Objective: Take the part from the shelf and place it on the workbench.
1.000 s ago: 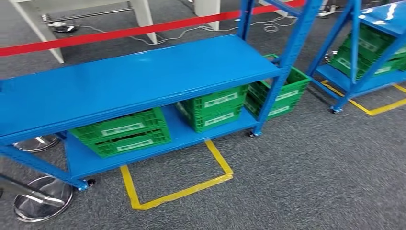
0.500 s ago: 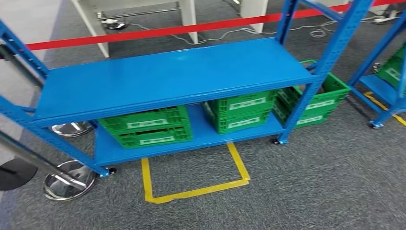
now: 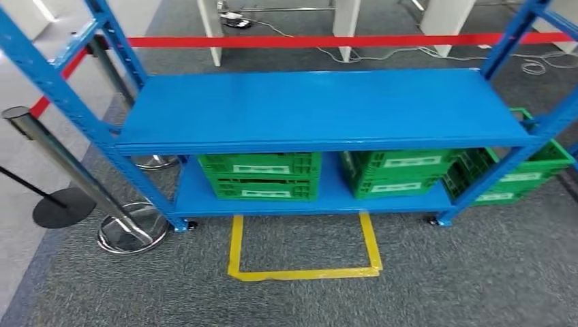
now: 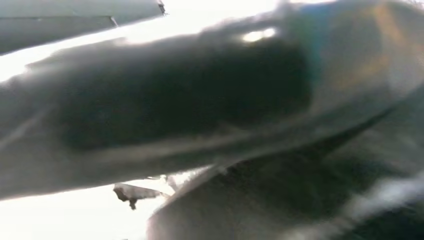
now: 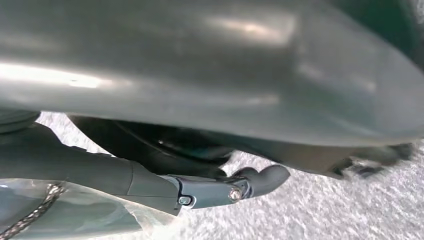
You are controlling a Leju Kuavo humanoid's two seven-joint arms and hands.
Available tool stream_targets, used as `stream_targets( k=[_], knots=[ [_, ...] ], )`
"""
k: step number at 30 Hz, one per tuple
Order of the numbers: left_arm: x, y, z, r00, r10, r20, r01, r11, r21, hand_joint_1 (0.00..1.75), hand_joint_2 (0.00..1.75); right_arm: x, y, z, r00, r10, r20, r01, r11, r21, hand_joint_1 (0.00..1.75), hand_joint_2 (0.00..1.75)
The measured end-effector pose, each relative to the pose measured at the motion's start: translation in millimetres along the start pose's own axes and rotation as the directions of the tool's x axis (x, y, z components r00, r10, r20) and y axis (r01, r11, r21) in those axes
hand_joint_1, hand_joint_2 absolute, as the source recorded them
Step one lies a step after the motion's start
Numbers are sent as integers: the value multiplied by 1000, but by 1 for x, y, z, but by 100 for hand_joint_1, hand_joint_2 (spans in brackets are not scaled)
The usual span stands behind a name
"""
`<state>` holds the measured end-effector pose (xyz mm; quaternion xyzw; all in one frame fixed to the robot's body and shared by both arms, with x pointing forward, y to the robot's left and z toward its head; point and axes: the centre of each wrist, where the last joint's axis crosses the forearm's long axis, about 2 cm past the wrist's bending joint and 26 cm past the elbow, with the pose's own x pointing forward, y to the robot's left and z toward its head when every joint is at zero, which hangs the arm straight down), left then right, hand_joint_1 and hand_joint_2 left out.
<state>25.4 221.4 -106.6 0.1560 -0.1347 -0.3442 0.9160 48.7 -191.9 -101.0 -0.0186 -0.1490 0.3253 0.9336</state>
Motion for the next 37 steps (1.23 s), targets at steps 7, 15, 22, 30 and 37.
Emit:
stream_targets(
  k=[7, 15, 22, 30, 37],
  knots=[
    [2, 0, 0, 1000, -3, 5, 3, 1000, -2, 0, 0, -1, -1, 0, 1000, 0, -6, 0, 1000, 1, 0, 0],
    [0, 3, -1, 1000, -10, 3, 10, 1000, 2, 0, 0, -2, 1, 0, 1000, -1, -10, 1, 1000, 4, 0, 0],
    [-2, 4, -2, 1000, -11, -2, 11, 1000, 2, 0, 0, -3, 1, 0, 1000, 0, -16, 0, 1000, 6, 0, 0],
    [-2, 4, -2, 1000, -9, -4, 9, 1000, -2, 0, 0, 0, 0, 0, 1000, 11, -16, -11, 1000, 0, 0, 0],
    [-1, 3, -2, 999, -22, -35, 21, 1000, -15, 0, 0, -1, -3, -1, 996, -70, -49, 69, 997, -29, 0, 0]
  ],
)
